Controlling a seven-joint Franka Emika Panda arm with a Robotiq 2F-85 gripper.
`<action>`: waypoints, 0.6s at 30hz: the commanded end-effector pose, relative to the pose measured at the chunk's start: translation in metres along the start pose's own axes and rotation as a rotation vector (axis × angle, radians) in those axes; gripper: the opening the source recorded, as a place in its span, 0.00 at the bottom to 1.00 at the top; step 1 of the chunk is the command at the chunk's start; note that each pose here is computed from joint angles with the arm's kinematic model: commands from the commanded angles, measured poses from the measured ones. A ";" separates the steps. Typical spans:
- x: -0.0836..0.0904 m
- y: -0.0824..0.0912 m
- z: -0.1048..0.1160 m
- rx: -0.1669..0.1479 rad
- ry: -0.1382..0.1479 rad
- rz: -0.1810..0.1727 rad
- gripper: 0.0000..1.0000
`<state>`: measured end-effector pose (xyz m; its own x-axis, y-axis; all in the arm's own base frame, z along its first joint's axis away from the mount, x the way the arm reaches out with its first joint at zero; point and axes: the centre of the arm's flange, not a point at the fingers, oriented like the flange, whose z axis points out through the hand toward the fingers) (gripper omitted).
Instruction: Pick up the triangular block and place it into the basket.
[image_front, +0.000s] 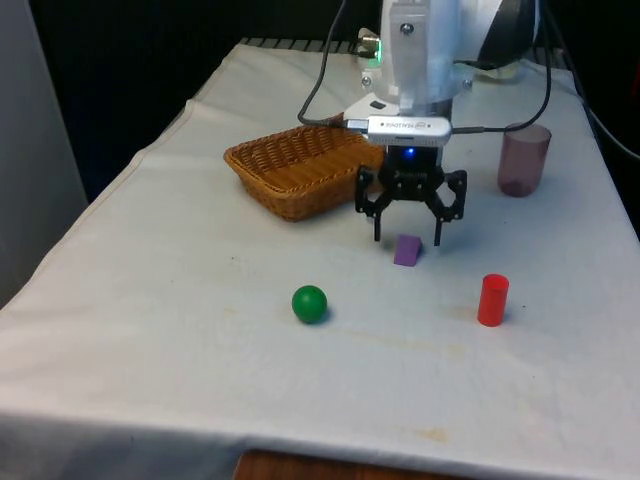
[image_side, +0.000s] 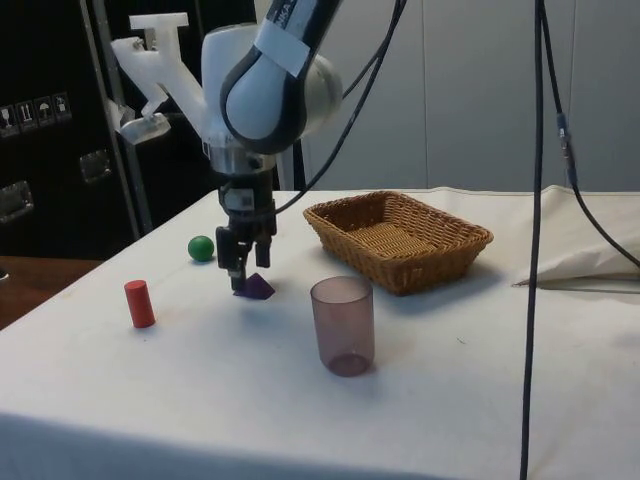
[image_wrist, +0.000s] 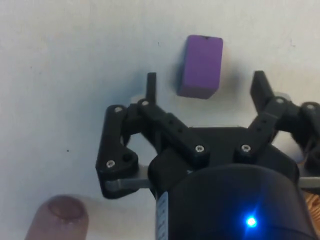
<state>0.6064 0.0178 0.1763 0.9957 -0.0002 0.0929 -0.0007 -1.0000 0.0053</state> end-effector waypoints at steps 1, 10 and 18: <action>0.001 -0.001 0.001 0.011 0.007 0.000 0.86; 0.002 0.000 0.002 0.010 0.007 -0.001 0.37; 0.002 0.001 0.002 -0.001 0.000 0.001 0.33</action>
<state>0.6082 0.0168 0.1745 0.9957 -0.0013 0.0930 -0.0019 -1.0000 0.0065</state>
